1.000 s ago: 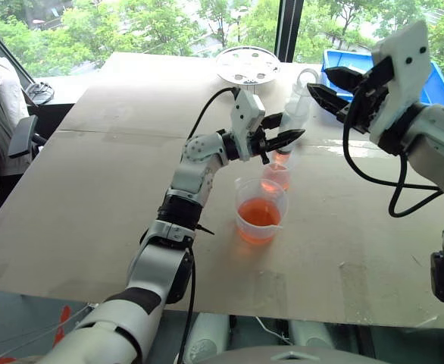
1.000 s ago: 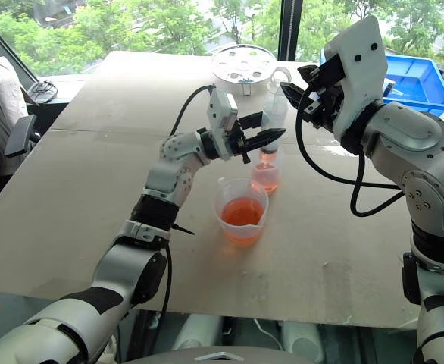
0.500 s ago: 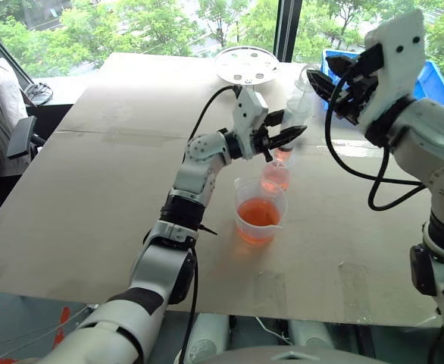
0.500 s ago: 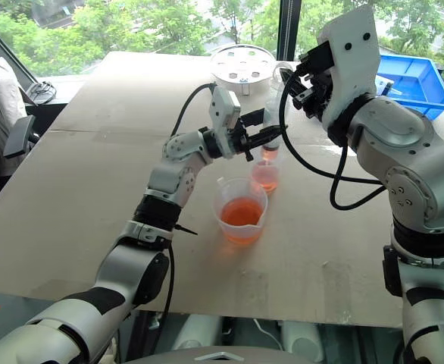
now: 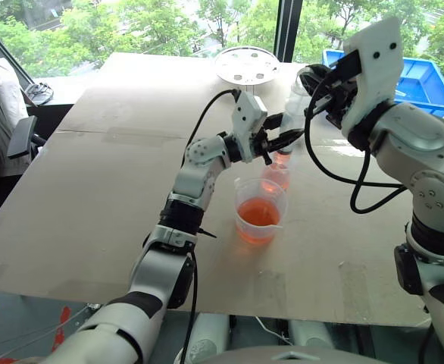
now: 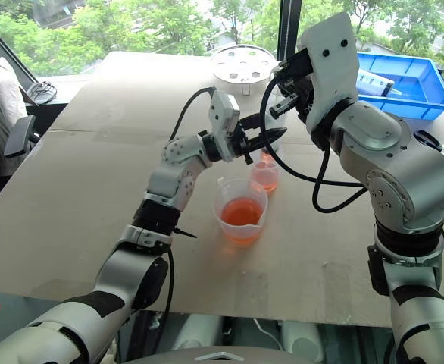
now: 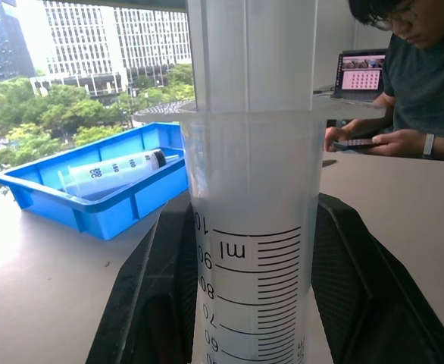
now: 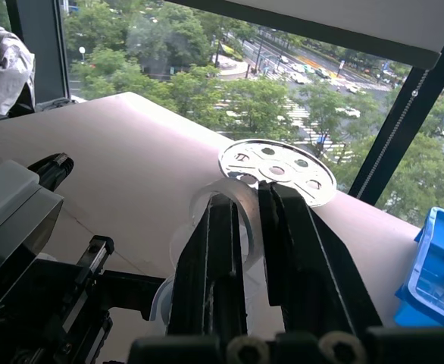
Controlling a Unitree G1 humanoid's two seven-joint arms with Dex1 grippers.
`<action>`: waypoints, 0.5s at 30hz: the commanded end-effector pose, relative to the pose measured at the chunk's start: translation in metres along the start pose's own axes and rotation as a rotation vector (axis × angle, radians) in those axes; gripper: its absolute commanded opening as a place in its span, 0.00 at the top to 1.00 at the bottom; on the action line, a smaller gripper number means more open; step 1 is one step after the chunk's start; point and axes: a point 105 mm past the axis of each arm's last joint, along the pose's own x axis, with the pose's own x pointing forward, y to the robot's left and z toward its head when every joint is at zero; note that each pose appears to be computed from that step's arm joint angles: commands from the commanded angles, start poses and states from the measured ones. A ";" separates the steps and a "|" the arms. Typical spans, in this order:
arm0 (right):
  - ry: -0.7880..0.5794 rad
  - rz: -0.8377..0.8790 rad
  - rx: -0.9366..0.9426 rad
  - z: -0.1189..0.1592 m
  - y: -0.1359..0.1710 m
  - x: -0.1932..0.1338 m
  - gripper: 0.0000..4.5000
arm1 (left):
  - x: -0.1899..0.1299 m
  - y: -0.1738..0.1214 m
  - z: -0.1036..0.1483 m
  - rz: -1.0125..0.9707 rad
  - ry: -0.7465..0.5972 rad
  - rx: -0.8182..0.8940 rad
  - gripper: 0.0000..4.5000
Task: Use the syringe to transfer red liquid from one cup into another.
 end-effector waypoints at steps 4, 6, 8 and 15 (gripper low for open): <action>0.027 0.121 -0.036 -0.010 0.019 -0.001 0.99 | 0.005 -0.003 0.031 -0.028 -0.100 0.047 0.67; 0.062 0.175 -0.040 -0.022 0.029 -0.003 0.99 | 0.006 -0.003 0.033 -0.029 -0.109 0.045 0.67; 0.092 0.214 -0.048 -0.033 0.036 -0.005 0.99 | 0.007 -0.003 0.037 -0.028 -0.121 0.039 0.67; 0.145 0.261 -0.025 -0.060 0.047 -0.007 0.99 | 0.007 -0.002 0.044 -0.029 -0.140 0.036 0.67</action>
